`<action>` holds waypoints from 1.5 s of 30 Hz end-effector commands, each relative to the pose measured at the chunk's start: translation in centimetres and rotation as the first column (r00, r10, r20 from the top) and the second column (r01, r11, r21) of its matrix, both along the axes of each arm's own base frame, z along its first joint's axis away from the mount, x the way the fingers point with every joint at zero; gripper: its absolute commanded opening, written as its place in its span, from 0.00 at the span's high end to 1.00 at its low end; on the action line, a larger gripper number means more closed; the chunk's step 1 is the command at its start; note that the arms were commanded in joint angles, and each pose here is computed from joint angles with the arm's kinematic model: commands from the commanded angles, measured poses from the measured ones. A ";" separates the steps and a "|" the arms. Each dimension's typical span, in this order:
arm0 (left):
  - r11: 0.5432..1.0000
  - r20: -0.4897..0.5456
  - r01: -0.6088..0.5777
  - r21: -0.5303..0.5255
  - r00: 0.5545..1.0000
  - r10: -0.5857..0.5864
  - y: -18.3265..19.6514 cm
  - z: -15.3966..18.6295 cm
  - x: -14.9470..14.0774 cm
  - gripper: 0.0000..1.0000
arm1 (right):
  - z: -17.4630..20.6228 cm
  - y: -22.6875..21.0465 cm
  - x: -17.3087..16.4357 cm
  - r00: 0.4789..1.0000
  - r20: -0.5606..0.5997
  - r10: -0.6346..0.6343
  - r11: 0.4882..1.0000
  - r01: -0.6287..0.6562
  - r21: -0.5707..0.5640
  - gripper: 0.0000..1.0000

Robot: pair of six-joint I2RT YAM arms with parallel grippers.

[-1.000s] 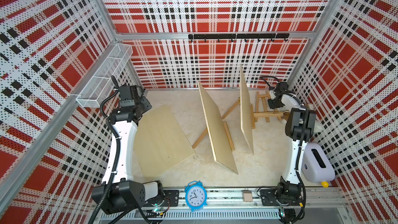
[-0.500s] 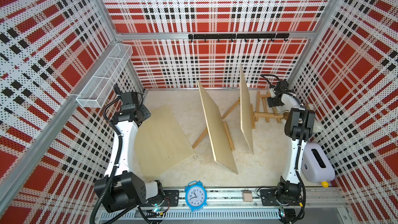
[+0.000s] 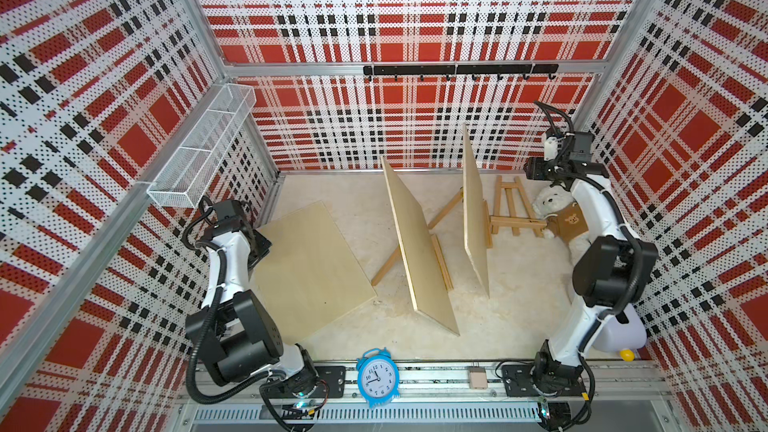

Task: Disassemble the easel
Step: Adjust the drawing board at the center of the board.

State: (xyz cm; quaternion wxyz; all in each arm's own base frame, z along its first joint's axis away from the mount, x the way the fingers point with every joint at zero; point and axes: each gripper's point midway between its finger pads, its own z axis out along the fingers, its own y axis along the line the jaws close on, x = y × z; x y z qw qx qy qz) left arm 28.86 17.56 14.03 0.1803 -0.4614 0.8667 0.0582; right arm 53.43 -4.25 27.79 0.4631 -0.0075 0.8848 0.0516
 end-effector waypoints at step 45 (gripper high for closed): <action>0.988 -0.241 0.113 -0.101 0.961 -0.134 5.2 -13.9 8.6 0.62 | 7.5 3.4 -6.8 1.000 0.016 -0.005 1.000 0.005 -0.030 0.34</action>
